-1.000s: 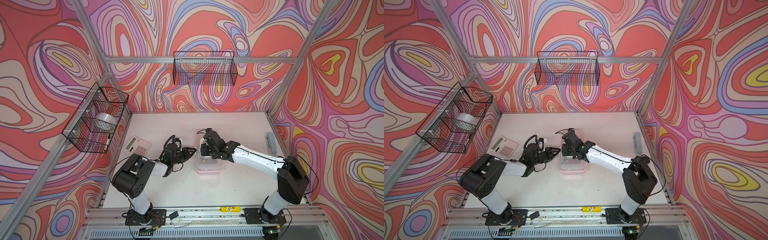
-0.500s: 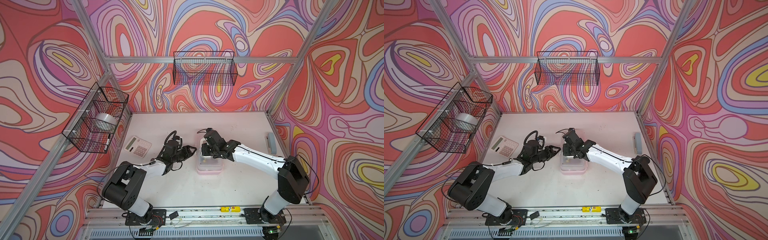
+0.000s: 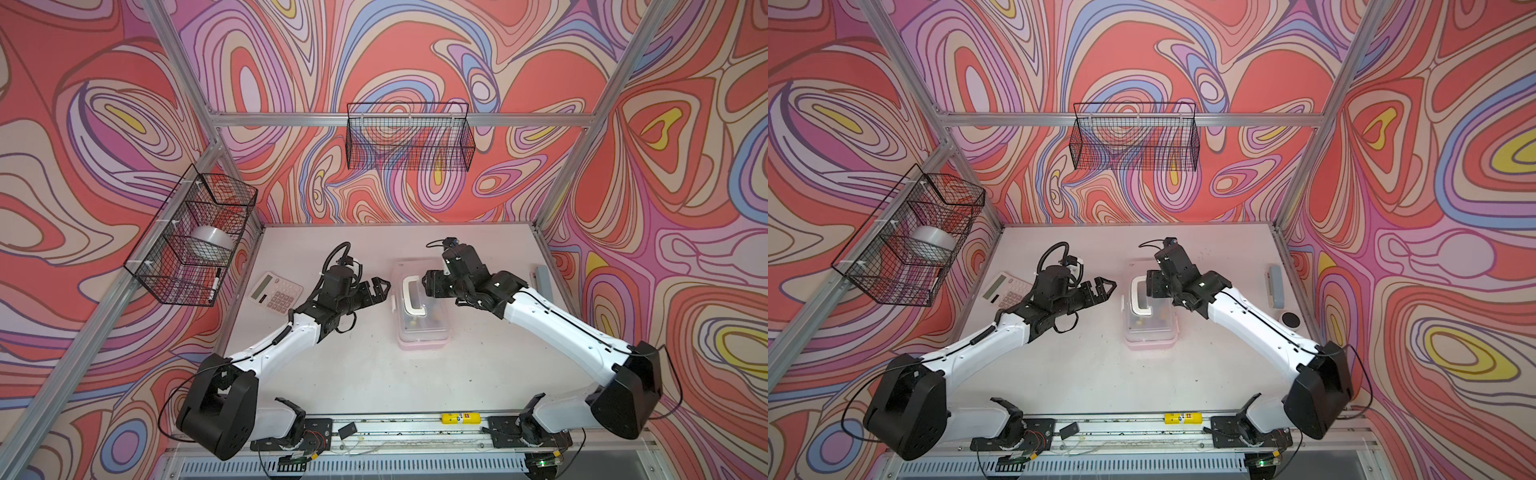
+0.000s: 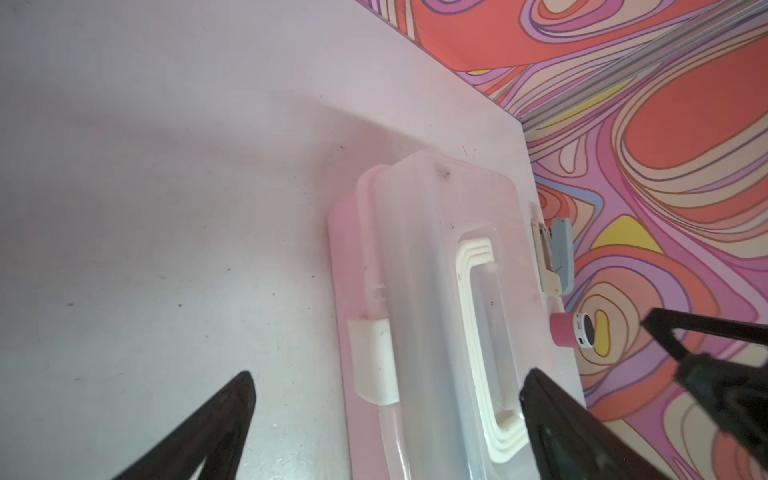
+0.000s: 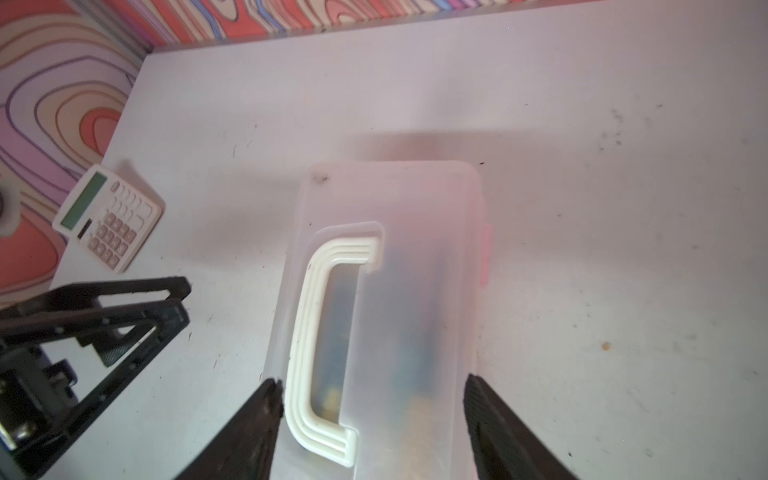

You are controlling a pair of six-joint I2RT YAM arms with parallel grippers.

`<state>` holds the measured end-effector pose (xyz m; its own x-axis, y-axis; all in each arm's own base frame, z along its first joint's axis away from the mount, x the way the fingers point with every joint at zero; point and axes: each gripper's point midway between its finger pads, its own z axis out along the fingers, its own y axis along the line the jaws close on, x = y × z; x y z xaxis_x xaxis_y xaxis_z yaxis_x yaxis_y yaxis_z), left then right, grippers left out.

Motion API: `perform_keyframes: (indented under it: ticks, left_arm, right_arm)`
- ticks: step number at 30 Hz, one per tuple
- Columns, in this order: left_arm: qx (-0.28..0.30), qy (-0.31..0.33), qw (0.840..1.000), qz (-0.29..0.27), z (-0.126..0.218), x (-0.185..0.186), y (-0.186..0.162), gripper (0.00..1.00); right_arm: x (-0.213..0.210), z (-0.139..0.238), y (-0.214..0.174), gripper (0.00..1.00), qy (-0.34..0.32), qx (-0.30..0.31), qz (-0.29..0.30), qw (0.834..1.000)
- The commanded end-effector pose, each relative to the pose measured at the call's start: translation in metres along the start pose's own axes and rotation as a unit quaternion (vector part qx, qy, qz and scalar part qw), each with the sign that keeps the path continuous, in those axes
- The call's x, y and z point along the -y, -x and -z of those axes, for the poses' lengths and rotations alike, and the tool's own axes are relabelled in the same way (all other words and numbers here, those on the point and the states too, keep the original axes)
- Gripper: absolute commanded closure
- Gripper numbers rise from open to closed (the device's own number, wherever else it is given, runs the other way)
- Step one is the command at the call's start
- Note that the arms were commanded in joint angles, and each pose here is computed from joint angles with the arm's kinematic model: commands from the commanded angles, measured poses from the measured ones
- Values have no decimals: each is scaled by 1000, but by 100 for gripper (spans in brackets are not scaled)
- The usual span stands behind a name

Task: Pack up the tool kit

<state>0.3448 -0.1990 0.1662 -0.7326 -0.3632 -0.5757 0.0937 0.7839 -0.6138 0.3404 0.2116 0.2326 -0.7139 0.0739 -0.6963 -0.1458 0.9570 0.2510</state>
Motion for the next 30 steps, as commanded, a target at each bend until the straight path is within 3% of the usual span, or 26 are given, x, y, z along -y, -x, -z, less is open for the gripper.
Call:
perform_keyframes:
  ticks: [1,4,6,9,13,17,18,23,27,30]
  left_arm:
    - [59,119,990,-54,29,-39,21,0]
    - [123,164,974,-100,53,-54,36,0]
    - [180,184,958,-129,68,-64,46,0]
    - [245,217,932,-152,83,-87,46,0]
    - [302,296,887,-184,113,-115,51,0]
    - [329,408,825,-211,147,-150,50,0]
    - [337,419,816,-210,150,-158,49,0]
    - [354,428,816,-159,148,-211,41,0]
    - [362,357,851,-134,127,-217,52,0]
    - [343,365,856,-128,120,-231,66,0]
  right_arm:
    - [53,21,8,17,-108,49,21,993]
    - [100,40,11,15,-193,120,6,974]
    - [124,51,11,2,-237,171,2,956]
    - [142,55,2,2,-255,240,4,937]
    - [145,38,-20,2,-232,246,16,941]
    - [149,25,-33,2,-241,224,32,944]
    - [151,22,-35,2,-244,222,37,943]
    - [158,15,-39,2,-263,225,38,937]
    - [169,14,-37,2,-255,229,8,939]
    - [195,9,-38,2,-267,222,-28,938]
